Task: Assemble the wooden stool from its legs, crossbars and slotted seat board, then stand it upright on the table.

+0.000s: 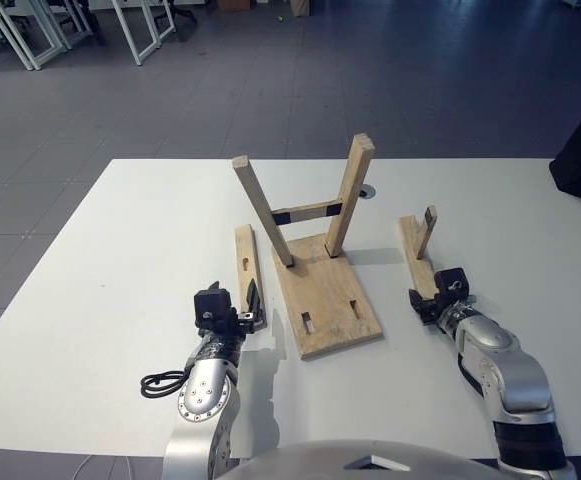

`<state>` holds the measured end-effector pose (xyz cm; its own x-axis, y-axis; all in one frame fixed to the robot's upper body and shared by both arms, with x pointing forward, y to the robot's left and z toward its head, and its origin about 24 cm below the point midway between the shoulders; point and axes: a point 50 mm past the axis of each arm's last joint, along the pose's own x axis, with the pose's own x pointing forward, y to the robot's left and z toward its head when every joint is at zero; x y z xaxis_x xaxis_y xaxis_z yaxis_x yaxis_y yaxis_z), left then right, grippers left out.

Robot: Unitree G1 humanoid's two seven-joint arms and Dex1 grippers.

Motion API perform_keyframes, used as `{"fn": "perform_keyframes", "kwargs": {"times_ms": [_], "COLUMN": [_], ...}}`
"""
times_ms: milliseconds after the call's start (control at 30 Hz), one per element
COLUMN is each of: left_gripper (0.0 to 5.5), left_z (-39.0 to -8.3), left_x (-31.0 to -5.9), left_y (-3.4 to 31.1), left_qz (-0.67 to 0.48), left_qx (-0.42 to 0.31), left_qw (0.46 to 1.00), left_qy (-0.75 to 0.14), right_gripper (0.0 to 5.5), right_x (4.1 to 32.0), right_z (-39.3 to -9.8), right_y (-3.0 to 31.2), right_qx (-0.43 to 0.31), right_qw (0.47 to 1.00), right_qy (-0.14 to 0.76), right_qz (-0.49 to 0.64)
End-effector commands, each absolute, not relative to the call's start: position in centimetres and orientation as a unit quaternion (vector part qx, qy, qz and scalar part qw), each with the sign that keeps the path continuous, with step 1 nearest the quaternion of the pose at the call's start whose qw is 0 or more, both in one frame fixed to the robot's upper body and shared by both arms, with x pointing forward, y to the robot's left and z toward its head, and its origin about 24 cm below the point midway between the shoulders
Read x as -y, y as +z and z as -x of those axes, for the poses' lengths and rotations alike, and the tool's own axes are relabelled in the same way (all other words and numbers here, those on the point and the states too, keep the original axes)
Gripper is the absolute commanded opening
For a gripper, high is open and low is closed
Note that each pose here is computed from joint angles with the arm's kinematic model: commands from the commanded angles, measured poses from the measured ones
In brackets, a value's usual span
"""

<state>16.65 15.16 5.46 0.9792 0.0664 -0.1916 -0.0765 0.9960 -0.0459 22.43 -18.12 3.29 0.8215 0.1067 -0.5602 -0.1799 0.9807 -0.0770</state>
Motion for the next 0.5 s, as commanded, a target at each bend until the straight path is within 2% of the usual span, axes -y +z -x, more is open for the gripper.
{"fn": "perform_keyframes", "kwargs": {"times_ms": [33, 100, 167, 233, 333, 367, 433, 500], "left_gripper": [3.33, 3.33, 3.33, 3.33, 3.33, 3.33, 3.54, 3.81], "left_z": [-17.2, -17.3, -17.5, -17.8, -17.2, -17.2, -18.0, -18.8], "left_x": [-15.0, -15.2, -15.5, -15.7, -16.1, -16.5, -17.1, -17.3], "left_y": [6.0, 6.0, 6.3, 7.6, 11.0, 12.3, 14.3, 15.2], "left_qz": [0.029, 0.039, 0.049, 0.084, 0.180, 0.195, 0.220, 0.253], "left_qx": [-0.088, -0.097, -0.102, -0.091, -0.066, -0.053, -0.041, -0.039], "left_qw": [0.995, 0.994, 0.994, 0.990, 0.951, 0.933, 0.895, 0.864], "left_qy": [0.019, 0.014, 0.001, -0.073, -0.242, -0.298, -0.387, -0.434], "right_gripper": [2.54, 2.13, 2.03, 2.03, 2.03, 2.03, 2.03, 2.03], "right_x": [18.5, 18.7, 19.3, 19.6, 20.0, 19.6, 17.7, 15.9], "right_z": [-21.2, -21.5, -22.5, -24.7, -27.9, -28.5, -28.0, -26.3], "right_y": [1.1, 1.3, 2.3, 6.3, 14.9, 18.3, 23.2, 24.3], "right_qx": [-0.356, -0.350, -0.329, -0.256, -0.100, -0.045, 0.037, 0.028], "right_qw": [0.931, 0.934, 0.941, 0.964, 0.992, 0.992, 0.953, 0.868], "right_qy": [0.070, 0.064, 0.058, 0.065, 0.075, 0.113, 0.261, 0.448], "right_qz": [0.043, 0.041, 0.043, 0.040, 0.024, -0.036, -0.147, -0.214]}}
